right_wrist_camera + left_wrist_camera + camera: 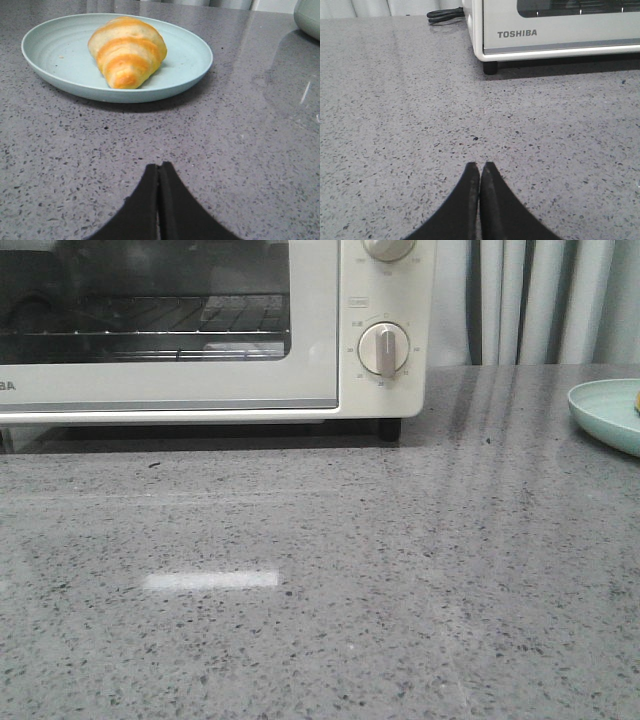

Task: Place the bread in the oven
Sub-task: 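Move the left gripper toward the toaster oven door handle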

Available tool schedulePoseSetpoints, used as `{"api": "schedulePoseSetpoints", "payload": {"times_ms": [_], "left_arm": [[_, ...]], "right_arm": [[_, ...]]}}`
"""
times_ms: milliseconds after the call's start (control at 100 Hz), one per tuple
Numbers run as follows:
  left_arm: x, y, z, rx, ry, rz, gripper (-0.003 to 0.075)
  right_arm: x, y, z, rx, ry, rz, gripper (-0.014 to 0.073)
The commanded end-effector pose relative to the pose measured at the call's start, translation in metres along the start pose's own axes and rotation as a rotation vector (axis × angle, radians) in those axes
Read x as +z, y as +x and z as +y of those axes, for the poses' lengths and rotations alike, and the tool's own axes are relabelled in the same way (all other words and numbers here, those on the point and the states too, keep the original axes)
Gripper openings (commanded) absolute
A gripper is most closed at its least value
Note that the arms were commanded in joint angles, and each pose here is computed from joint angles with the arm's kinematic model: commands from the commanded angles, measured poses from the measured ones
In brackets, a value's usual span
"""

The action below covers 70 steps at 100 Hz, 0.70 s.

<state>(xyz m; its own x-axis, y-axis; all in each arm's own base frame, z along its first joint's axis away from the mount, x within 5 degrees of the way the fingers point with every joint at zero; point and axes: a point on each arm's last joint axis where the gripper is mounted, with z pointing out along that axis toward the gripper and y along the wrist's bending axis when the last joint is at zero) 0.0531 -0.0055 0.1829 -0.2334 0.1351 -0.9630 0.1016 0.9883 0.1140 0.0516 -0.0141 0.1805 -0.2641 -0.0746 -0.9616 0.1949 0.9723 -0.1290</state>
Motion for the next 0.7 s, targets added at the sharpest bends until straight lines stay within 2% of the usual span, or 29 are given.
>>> {"api": "schedulePoseSetpoints", "payload": {"times_ms": [0,510,690], "left_arm": [[0.0004,0.0017,0.0004,-0.015,-0.014,-0.057,-0.0021],[0.0004,0.0017,0.0004,-0.015,-0.014,-0.057,-0.0021],[-0.0001,-0.0037,0.0019,-0.011,-0.03,-0.117,-0.0021]], "right_arm": [[-0.0002,0.0004,0.0006,-0.009,-0.001,-0.041,-0.0069],[-0.0002,0.0004,0.0006,-0.009,-0.001,-0.041,-0.0069],[-0.0002,0.0004,0.0006,-0.009,-0.001,-0.041,-0.0069]]}}
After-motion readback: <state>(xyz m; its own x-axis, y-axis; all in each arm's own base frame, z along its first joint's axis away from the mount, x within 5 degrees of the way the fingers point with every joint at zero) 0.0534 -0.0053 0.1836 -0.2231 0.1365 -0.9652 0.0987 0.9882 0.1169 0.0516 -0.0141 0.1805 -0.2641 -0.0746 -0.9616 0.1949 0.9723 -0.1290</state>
